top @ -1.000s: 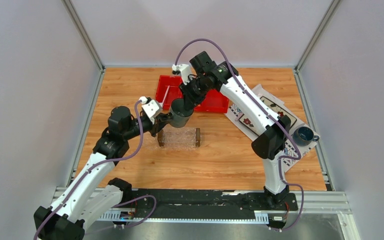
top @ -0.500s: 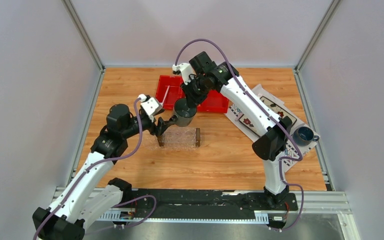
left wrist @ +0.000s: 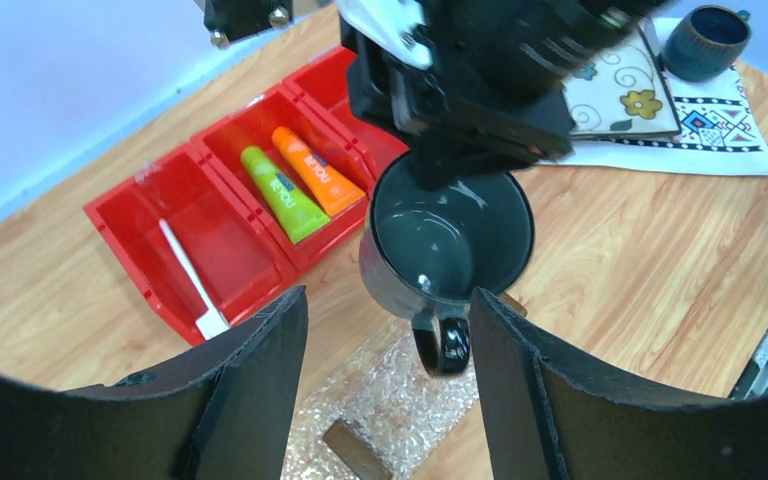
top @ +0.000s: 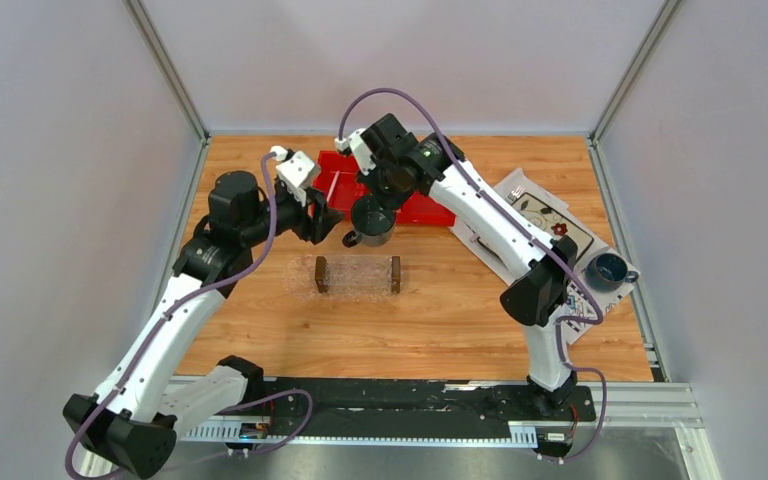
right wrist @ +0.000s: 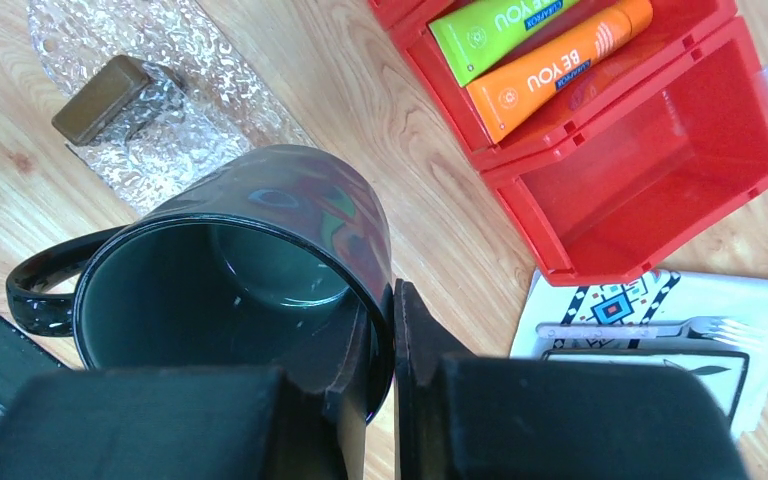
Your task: Prepare toiletry sets of a toothbrush and toothpaste on the tray
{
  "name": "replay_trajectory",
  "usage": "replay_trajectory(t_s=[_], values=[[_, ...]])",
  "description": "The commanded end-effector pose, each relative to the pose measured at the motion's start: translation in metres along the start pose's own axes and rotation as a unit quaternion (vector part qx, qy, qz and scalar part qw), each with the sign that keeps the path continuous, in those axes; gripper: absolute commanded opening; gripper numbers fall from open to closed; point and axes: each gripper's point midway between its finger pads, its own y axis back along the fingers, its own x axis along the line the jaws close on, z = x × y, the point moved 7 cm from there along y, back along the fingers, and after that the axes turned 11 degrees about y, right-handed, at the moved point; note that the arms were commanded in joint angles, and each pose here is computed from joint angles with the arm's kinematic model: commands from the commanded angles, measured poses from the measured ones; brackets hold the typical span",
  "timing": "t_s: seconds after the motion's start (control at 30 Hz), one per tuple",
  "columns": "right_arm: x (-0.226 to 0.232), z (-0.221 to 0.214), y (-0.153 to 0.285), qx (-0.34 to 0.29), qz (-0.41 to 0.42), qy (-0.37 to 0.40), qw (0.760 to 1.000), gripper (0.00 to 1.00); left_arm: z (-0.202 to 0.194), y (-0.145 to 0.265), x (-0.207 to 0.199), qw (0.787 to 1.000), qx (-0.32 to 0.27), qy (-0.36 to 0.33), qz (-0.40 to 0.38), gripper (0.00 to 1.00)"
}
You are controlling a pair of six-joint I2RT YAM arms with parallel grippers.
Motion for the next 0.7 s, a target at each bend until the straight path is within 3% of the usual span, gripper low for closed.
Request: replay_trajectory(t_s=[0.0,0.27,0.67], values=[[0.005,0.038,0.026,-0.082,-0.066,-0.002,0.994,0.00,0.004,-0.001,0.003,0.996,0.035,0.067,0.041,0.67],[0.008,0.051,0.020,-0.097,-0.060,-0.018,0.993,0.00,-0.001,0.002,0.011,0.989,0.052,0.096,0.097,0.65],[0.015,0.057,0.015,-0.097,-0.069,-0.024,0.993,0.00,-0.009,-0.012,0.018,0.982,0.074,0.130,0.113,0.60]])
